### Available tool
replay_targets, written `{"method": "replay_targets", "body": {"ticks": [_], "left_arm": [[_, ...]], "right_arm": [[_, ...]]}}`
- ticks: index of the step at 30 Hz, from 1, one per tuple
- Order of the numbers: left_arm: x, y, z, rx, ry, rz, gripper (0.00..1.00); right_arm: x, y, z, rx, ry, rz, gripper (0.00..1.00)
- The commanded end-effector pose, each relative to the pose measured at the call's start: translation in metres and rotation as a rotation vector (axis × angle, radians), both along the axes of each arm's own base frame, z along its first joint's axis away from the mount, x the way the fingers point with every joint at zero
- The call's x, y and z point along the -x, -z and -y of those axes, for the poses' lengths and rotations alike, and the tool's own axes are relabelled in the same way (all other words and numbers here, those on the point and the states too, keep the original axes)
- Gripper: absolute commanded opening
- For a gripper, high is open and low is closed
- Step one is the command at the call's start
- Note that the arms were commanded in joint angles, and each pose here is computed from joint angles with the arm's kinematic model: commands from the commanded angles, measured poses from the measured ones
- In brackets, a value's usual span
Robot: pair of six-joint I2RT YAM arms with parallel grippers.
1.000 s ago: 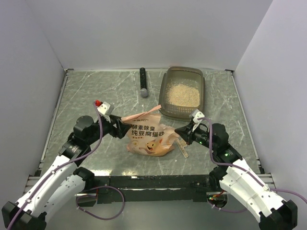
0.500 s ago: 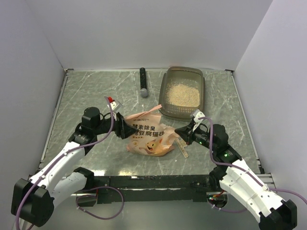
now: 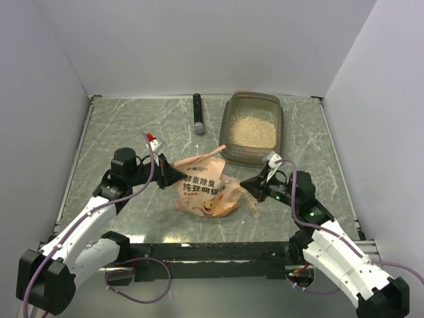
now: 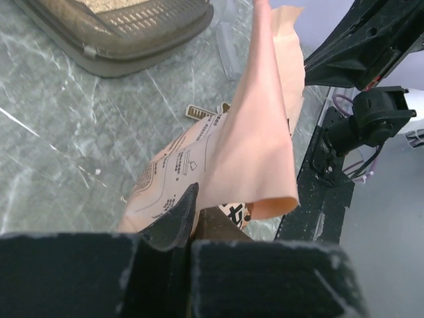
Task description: Fill the litter box with clean litter
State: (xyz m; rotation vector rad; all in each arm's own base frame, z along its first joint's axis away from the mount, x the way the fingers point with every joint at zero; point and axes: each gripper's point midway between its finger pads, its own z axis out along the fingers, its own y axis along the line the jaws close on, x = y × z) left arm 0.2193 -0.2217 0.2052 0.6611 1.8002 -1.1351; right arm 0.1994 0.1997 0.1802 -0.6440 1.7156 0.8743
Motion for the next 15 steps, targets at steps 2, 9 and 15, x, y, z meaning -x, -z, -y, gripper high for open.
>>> {"method": "replay_targets", "body": {"ticks": [2, 9, 15], "left_arm": [[0.009, -0.007, -0.003, -0.008, 0.008, -0.055, 0.01], [0.014, -0.01, -0.008, -0.009, 0.008, -0.038, 0.01], [0.015, -0.009, -0.014, -0.008, 0.019, -0.029, 0.01]], "right_arm": [[0.002, -0.017, -0.002, -0.025, -0.025, -0.031, 0.0], [-0.004, -0.012, 0.005, -0.059, 0.005, -0.048, 0.47], [0.002, -0.016, -0.006, -0.121, -0.083, 0.012, 0.57]]}}
